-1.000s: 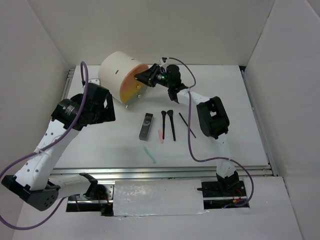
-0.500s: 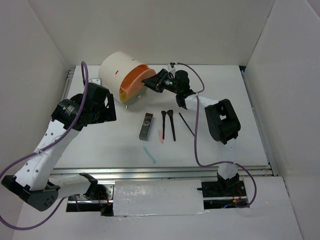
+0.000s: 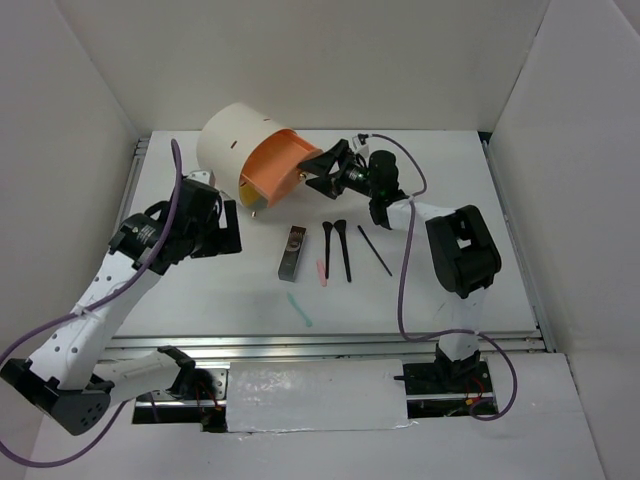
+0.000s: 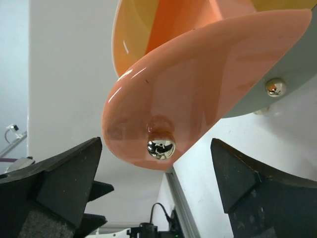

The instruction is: Organize the makeup

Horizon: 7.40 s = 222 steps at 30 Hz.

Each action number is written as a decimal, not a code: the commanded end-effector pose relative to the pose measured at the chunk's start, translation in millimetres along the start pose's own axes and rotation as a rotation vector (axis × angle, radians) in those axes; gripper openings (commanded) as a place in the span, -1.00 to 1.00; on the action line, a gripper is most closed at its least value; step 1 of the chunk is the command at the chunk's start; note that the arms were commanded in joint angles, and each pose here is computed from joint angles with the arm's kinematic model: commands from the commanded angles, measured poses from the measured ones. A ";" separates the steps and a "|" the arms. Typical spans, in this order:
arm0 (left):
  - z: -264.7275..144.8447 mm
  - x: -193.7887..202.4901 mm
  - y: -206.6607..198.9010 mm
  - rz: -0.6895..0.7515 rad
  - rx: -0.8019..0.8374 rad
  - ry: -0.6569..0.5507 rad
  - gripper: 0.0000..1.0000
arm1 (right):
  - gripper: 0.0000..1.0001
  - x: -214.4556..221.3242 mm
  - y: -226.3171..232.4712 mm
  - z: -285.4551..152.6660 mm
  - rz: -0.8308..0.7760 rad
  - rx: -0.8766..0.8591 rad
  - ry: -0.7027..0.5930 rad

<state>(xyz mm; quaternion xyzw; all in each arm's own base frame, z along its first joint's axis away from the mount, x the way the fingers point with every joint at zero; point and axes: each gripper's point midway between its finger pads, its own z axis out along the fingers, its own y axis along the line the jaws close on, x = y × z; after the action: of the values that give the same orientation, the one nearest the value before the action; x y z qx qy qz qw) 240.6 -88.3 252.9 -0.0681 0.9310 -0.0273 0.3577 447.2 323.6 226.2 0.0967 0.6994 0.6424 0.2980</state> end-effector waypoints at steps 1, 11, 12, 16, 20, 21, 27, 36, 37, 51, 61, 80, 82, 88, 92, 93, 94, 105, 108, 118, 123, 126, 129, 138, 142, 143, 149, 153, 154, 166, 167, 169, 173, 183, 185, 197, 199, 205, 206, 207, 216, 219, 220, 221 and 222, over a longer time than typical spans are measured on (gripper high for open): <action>6.7 6.5 -18.3 0.021 0.113 -0.004 0.99 | 1.00 -6.6 51.9 -12.2 -0.104 -0.115 -0.016; 28.9 27.9 -62.8 0.140 0.277 0.013 0.99 | 1.00 -17.4 50.0 -61.0 -0.139 -0.028 -0.091; 31.0 32.1 -69.8 0.166 0.281 0.013 0.99 | 1.00 -19.8 51.6 -71.7 -0.142 -0.021 -0.114; 51.4 39.2 -94.0 0.217 0.277 -0.022 0.99 | 0.99 -21.8 74.8 -132.8 -0.202 0.002 -0.192; 76.3 37.6 -108.2 0.183 0.208 -0.099 0.96 | 1.00 -11.8 85.7 -170.0 -0.300 0.093 -0.220; 80.0 38.6 -112.5 0.163 0.211 -0.112 0.95 | 1.00 -8.9 89.2 -175.9 -0.318 0.109 -0.227; 124.1 53.8 -120.5 0.114 0.163 -0.179 0.91 | 1.00 6.5 126.5 -220.1 -0.441 0.117 -0.306; 178.3 79.9 -124.9 0.099 0.070 -0.138 0.90 | 1.00 29.6 149.2 -240.2 -0.459 0.079 -0.301; 181.3 81.3 -124.3 0.096 0.061 -0.134 0.89 | 1.00 31.3 149.7 -241.0 -0.459 0.078 -0.298; 199.0 109.3 -129.9 0.067 0.053 -0.045 -0.21 | 1.00 39.8 166.7 -253.2 -0.509 0.078 -0.313; 110.2 57.5 -199.4 0.204 0.348 -0.116 -0.98 | 1.00 34.5 164.2 -253.0 -0.499 0.091 -0.338; -78.9 -153.6 -203.5 0.378 0.473 -0.651 -1.00 | 1.00 0.5 226.5 -284.7 -0.583 0.090 -0.587; -73.0 -181.8 -187.7 0.365 0.456 -0.697 -1.00 | 1.00 2.9 227.4 -285.1 -0.581 0.078 -0.584; -43.9 -227.0 -155.6 0.502 0.325 -0.905 -1.00 | 1.00 4.9 231.1 -284.6 -0.588 0.073 -0.574; 4.5 -242.7 -146.9 0.653 0.337 -0.861 -1.00 | 1.00 5.4 229.4 -282.6 -0.582 0.076 -0.564; 8.4 -241.8 -147.2 0.681 0.346 -0.841 -1.00 | 1.00 6.5 229.3 -282.3 -0.585 0.074 -0.560; 16.6 -239.8 -146.1 0.718 0.338 -0.828 -1.00 | 1.00 6.4 228.8 -281.9 -0.587 0.076 -0.558; 83.1 -214.2 -136.8 0.682 0.416 -0.685 -0.87 | 1.00 4.7 218.8 -278.5 -0.580 0.095 -0.552; 96.6 -202.5 -135.4 0.685 0.417 -0.616 -0.87 | 1.00 3.5 215.6 -278.4 -0.580 0.104 -0.556; 114.5 -177.4 -117.6 0.639 0.357 -0.528 -0.86 | 1.00 2.8 203.7 -275.8 -0.563 0.116 -0.557; 114.8 -171.3 -115.5 0.631 0.363 -0.502 -0.76 | 1.00 1.8 201.7 -273.4 -0.556 0.112 -0.554; 116.7 -164.7 -112.0 0.622 0.356 -0.483 -0.75 | 1.00 2.1 199.2 -272.1 -0.543 0.110 -0.551; 113.1 -164.8 -109.3 0.615 0.345 -0.496 -0.68 | 1.00 3.0 197.4 -271.7 -0.538 0.112 -0.547; 106.4 -172.8 -107.2 0.581 0.330 -0.518 0.99 | 1.00 2.7 191.9 -271.6 -0.520 0.130 -0.545; 97.0 -181.1 -111.9 0.577 0.349 -0.544 0.99 | 1.00 1.8 192.1 -272.4 -0.524 0.140 -0.548; 94.3 -184.6 -112.1 0.571 0.347 -0.553 0.99 | 1.00 1.5 192.7 -272.5 -0.527 0.138 -0.549; 49.3 -224.5 -105.8 0.413 0.305 -0.658 0.99 | 0.94 -0.1 145.5 -234.8 -0.402 0.174 -0.416; 11.3 -241.3 -78.0 0.073 0.210 -0.657 0.99 | -0.63 -7.1 91.1 -178.1 -0.207 0.203 -0.319; 5.5 -234.2 -71.3 0.032 0.195 -0.622 0.99 | -1.00 2.0 89.7 -162.0 -0.192 0.201 -0.295; -46.7 -133.8 -22.1 -0.170 0.194 -0.430 0.99 | -1.00 -11.0 27.7 -13.5 -0.045 0.374 -0.211; -49.3 -123.2 -17.3 -0.156 0.184 -0.406 0.99 | -1.00 -6.9 14.9 -4.5 -0.028 0.392 -0.195; -51.3 -114.4 -12.9 -0.136 0.176 -0.389 0.99 | -1.00 -7.8 10.1 8.7 -0.011 0.398 -0.183; -63.7 -100.6 0.4 -0.124 0.158 -0.393 0.99 | -1.00 -9.1 14.1 21.3 -0.011 0.364 -0.176; -63.2 -90.7 5.6 -0.102 0.145 -0.378 0.99 | -1.00 -4.1 20.5 43.2 -0.009 0.307 -0.133; -59.3 -88.6 4.5 -0.095 0.146 -0.369 0.99 | -1.00 -4.1 24.9 44.6 -0.012 0.292 -0.140; -42.3 -81.9 -3.7 -0.056 0.161 -0.318 0.99 | 0.01 -15.1 44.5 35.5 -0.020 0.252 -0.214; -40.8 -81.5 -3.6 -0.052 0.158 -0.311 0.99 | 0.12 -18.1 47.4 27.6 -0.030 0.228 -0.237; -36.8 -75.6 -3.9 -0.036 0.159 -0.291 0.99 | 0.24 -12.8 28.1 15.4 -0.022 0.251 -0.229; -38.4 -76.4 -4.2 -0.036 0.164 -0.295 0.99 | 0.24 -15.2 21.3 14.1 -0.016 0.254 -0.233; -38.6 -75.9 -5.3 -0.033 0.169 -0.294 0.99 | 0.24 -17.2 22.0 14.1 -0.020 0.242 -0.239; -38.1 -71.5 -10.8 -0.007 0.204 -0.280 0.99 | 0.18 -34.9 29.1 34.1 -0.054 0.156 -0.220; -37.6 -69.5 -9.5 -0.007 0.200 -0.277 0.99 | 0.14 -34.8 25.1 42.3 -0.049 0.150 -0.197; -38.0 -69.0 -8.8 -0.007 0.198 -0.276 0.99 | 0.13 -36.1 25.0 44.2 -0.044 0.148 -0.194; -38.3 -69.3 -8.0 -0.008 0.194 -0.279 0.99 | 0.10 -33.8 21.5 45.9 -0.040 0.149 -0.186; -38.0 -68.6 -6.6 -0.007 0.188 -0.276 0.99 | 0.09 -33.9 18.1 45.8 -0.033 0.150 -0.189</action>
<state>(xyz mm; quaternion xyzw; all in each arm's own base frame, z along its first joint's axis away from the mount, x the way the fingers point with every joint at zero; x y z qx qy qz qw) 266.9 -85.7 320.5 -0.0449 0.8732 -0.1030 0.4742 488.9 341.6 235.1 0.1844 0.7359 0.5476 0.3530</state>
